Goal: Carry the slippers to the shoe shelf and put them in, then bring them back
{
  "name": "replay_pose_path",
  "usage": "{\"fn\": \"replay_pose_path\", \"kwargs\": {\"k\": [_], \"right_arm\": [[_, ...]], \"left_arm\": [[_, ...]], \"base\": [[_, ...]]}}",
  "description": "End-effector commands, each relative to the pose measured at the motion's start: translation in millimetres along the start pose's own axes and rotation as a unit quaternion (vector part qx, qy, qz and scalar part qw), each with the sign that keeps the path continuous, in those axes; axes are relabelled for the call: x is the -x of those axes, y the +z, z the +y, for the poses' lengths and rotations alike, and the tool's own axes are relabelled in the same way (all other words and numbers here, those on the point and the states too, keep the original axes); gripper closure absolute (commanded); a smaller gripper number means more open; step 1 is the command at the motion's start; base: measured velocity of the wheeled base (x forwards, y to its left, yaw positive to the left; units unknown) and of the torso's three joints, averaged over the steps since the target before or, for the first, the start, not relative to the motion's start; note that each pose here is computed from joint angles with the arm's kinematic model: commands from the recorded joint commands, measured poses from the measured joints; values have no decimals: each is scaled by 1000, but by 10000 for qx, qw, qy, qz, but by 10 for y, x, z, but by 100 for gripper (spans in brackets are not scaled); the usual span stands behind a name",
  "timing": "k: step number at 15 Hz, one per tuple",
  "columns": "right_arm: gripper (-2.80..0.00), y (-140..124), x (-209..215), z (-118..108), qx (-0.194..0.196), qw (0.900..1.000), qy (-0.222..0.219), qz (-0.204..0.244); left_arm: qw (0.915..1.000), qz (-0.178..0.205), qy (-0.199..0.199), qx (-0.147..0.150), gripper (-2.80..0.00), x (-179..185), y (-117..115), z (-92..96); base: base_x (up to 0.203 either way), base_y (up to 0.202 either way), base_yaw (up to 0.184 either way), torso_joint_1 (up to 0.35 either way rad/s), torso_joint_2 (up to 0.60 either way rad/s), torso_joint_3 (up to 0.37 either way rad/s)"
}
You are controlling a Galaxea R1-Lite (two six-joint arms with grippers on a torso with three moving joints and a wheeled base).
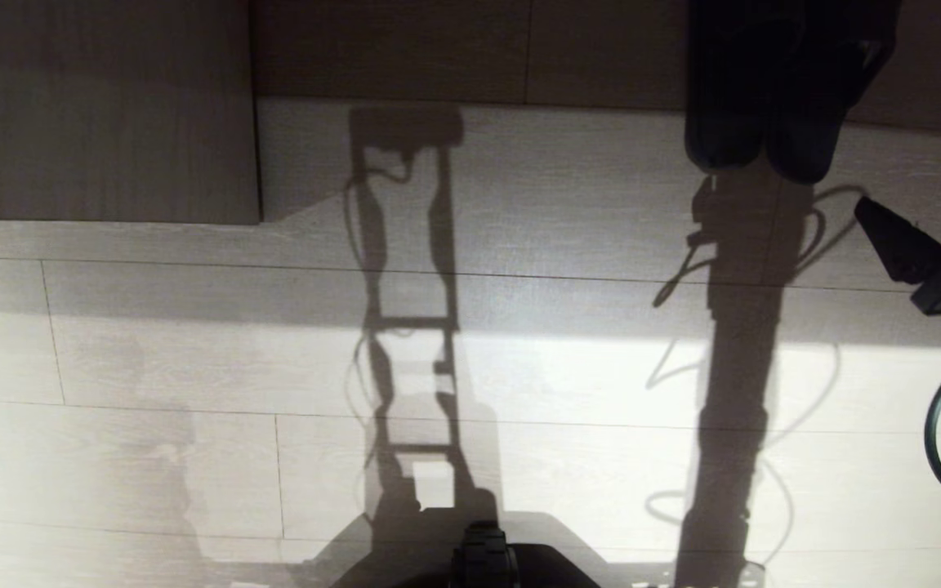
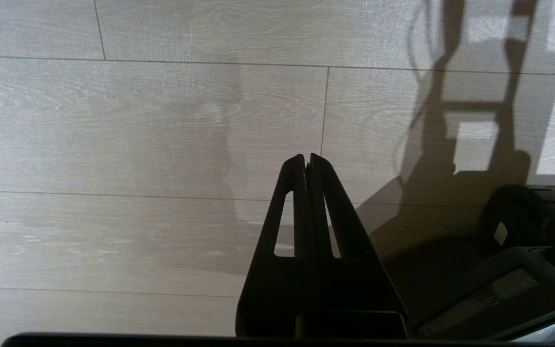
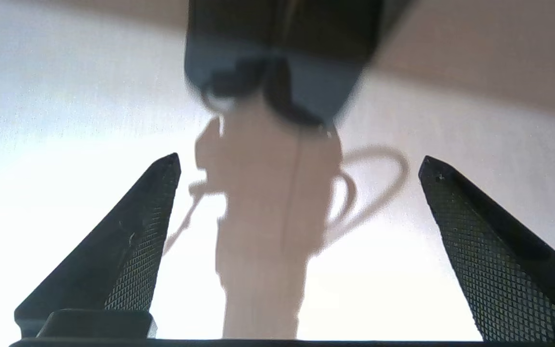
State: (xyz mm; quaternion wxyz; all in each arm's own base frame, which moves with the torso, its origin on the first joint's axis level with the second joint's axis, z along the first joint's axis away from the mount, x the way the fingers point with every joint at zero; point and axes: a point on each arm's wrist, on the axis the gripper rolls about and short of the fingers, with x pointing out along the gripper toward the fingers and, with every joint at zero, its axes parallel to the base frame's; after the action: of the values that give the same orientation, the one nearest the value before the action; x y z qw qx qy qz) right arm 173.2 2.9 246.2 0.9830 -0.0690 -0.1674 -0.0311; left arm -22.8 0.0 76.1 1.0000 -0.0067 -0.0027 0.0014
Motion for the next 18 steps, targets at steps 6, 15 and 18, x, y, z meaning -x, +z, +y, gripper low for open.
{"fn": "replay_pose_path", "kwargs": {"k": [6,15,18], "right_arm": [[-280,-117,1131,-46,41,9991,-13,418],[0,-541,1751,-28,249,9919,127,1239],[0,-677,2031,-28,213,9901,153,1380]], "left_arm": [[10000,-4,1,2,0,0,0,0],[10000,-4,1,2,0,0,0,0],[10000,-4,1,2,0,0,0,0]], "base": [[0,0,0,0,0,0],[0,0,0,0,0,0],[0,0,0,0,0,0]]}}
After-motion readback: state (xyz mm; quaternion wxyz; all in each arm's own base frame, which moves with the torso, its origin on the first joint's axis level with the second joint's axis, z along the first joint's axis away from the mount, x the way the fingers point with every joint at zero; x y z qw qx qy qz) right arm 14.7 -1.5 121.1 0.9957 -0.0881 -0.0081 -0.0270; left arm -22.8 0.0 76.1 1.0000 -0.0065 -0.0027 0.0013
